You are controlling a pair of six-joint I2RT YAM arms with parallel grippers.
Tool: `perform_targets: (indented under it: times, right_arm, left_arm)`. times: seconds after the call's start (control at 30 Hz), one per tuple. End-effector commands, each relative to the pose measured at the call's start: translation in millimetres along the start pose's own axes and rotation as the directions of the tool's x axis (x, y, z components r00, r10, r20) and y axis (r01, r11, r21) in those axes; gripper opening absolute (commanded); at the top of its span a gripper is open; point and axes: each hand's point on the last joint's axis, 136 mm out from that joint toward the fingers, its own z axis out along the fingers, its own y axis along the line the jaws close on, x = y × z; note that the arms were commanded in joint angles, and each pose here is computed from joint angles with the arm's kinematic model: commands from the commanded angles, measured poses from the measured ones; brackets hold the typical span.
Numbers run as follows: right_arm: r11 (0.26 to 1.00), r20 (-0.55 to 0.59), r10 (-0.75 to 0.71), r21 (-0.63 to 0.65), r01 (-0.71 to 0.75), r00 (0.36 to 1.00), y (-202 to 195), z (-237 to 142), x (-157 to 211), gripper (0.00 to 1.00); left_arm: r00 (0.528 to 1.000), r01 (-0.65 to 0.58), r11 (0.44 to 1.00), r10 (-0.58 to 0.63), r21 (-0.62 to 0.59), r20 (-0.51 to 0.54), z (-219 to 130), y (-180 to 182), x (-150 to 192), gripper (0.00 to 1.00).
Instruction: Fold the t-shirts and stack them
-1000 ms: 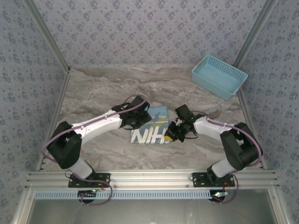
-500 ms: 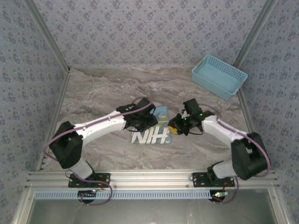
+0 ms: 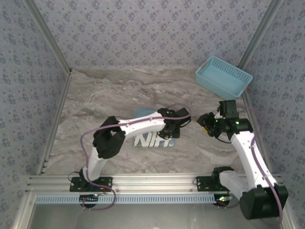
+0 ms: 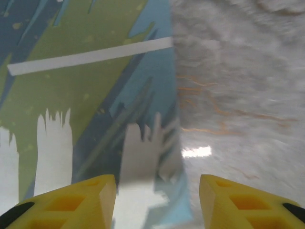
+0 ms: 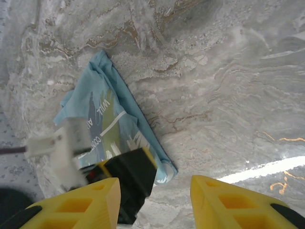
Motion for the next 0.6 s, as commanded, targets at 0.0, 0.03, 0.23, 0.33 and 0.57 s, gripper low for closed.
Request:
perform_targets:
  times: [0.0,0.03,0.23,0.33,0.57]
  right_arm:
    - [0.998,-0.049,0.03,0.059,-0.027,0.998,-20,0,15,0.45]
    - [0.998,-0.052,0.029,0.059,-0.026,0.998,-21,1,16,0.45]
    - [0.998,-0.06,0.044,0.048,-0.041,0.997,-21,3,18,0.45]
    - [0.998,-0.062,0.048,0.044,-0.046,0.997,-21,5,18,0.45]
    - [0.997,-0.039,0.072,0.037,-0.071,0.997,-19,9,12,0.45]
  left_arm:
    - [0.995,-0.1,0.99,0.1,-0.098,0.004,4,12,-1,0.48]
    - [0.994,-0.109,0.99,0.11,-0.089,0.005,7,9,-1,0.47]
    - [0.986,-0.166,0.97,0.159,-0.18,-0.053,28,27,5,0.42]
    - [0.989,-0.135,0.967,0.119,-0.216,-0.084,38,59,4,0.4]
    - [0.996,-0.082,0.959,0.068,-0.272,-0.061,39,158,-47,0.4]
